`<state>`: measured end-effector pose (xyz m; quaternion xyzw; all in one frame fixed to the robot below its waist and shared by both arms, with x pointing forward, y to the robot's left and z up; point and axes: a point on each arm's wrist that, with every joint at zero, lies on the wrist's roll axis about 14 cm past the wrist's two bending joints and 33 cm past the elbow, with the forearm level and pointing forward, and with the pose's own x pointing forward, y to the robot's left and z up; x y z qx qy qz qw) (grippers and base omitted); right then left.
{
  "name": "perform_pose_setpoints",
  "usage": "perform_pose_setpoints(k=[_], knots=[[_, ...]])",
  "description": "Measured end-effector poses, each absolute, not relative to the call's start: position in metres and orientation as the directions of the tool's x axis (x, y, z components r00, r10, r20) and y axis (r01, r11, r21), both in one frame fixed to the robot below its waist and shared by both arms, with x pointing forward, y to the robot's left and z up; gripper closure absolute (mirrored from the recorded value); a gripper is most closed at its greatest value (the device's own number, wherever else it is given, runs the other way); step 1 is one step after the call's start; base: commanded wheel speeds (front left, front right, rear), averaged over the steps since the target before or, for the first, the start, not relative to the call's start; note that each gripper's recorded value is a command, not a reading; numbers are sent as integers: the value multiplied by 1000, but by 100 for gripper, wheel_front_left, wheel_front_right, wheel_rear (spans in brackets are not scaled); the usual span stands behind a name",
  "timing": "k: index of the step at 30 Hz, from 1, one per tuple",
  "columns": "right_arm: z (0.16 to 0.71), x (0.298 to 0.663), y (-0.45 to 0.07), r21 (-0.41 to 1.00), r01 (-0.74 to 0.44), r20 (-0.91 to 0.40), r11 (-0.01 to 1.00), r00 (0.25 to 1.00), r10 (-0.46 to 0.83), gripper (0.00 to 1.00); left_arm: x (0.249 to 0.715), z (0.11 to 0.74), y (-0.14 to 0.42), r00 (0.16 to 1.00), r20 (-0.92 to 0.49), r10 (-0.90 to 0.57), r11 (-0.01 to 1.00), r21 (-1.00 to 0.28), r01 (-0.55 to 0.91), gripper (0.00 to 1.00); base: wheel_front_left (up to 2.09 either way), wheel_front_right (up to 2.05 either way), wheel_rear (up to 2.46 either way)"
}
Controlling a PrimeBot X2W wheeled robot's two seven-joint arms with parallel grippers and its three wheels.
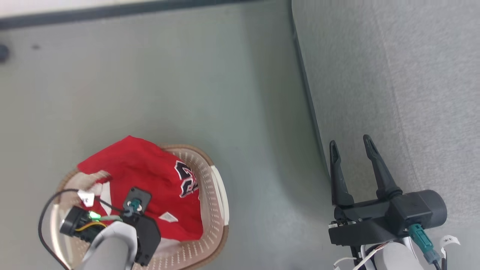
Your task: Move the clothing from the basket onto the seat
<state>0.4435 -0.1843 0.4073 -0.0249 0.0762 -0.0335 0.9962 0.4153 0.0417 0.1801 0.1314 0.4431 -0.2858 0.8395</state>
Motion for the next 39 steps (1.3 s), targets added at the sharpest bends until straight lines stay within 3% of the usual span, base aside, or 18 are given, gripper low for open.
perform_pose_setpoints(k=[23, 39], knots=[[459, 405, -176, 21, 63, -65, 998, 996, -61, 0, 371, 279, 64, 601, -698, -389, 813, 47, 581, 100, 0, 0, 0], [472, 359, -138, 68, -77, -35, 995, 996, 79, 0, 362, 356, 73, 775, -496, -391, 866, 86, 492, 100, 0, 0, 0]])
